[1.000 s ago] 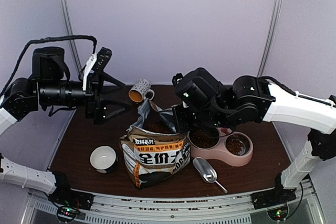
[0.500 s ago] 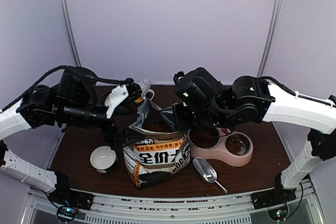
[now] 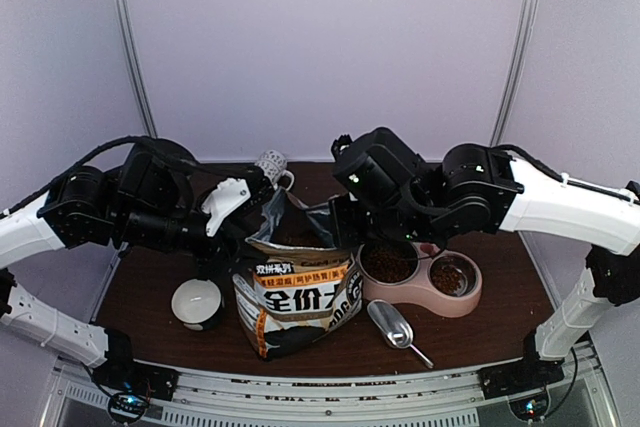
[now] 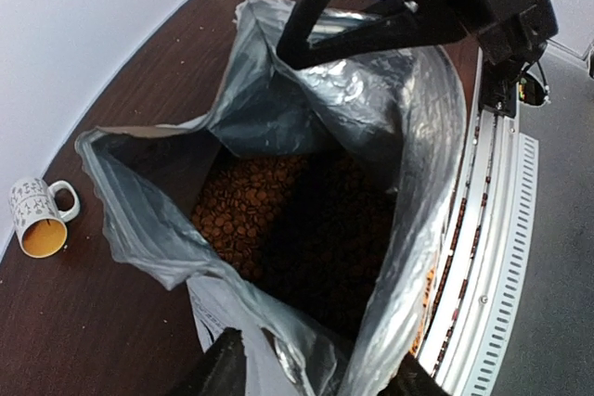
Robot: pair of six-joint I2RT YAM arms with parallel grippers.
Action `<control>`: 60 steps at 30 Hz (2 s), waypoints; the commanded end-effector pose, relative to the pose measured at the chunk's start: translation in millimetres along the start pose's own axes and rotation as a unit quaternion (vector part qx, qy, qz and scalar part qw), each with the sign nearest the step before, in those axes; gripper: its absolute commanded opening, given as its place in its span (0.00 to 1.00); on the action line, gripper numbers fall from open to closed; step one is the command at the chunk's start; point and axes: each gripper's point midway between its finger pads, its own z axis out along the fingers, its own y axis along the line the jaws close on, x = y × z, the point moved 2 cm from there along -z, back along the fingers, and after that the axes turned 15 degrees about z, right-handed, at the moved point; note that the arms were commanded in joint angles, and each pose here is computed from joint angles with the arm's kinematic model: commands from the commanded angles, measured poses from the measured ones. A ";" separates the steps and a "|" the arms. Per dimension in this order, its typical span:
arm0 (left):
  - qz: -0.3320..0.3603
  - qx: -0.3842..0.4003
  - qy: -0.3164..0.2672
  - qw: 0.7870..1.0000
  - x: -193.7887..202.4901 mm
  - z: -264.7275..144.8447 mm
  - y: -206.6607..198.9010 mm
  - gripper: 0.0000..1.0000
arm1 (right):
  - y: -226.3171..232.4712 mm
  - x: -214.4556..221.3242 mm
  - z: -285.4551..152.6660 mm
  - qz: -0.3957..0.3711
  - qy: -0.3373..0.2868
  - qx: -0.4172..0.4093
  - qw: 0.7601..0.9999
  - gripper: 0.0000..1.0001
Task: Serve the pet food
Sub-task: Adjust the pet food bag at the corner of the board.
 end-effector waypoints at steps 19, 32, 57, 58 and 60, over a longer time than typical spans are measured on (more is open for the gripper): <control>-0.006 -0.020 -0.024 0.999 -15.2 -13.5 8.4 0.00 | 3.8 -43.4 -40.5 -0.243 0.053 -0.111 0.962 0.67; -0.007 -0.026 -0.037 0.999 -22.0 -18.7 11.5 0.00 | 15.5 -36.5 -6.8 -0.384 0.085 -0.084 0.916 0.74; -0.038 -0.112 -0.096 0.988 1.8 -87.9 31.8 0.00 | -18.0 -48.3 7.5 -0.305 0.122 -0.031 0.944 0.00; -0.040 -0.113 -0.098 0.988 2.8 -89.4 31.9 0.00 | -15.7 -41.1 5.1 -0.297 0.139 -0.047 0.943 0.00; -0.040 -0.113 -0.087 0.989 7.7 -88.3 32.2 0.00 | -13.9 -31.1 0.1 -0.288 0.161 -0.070 0.941 0.00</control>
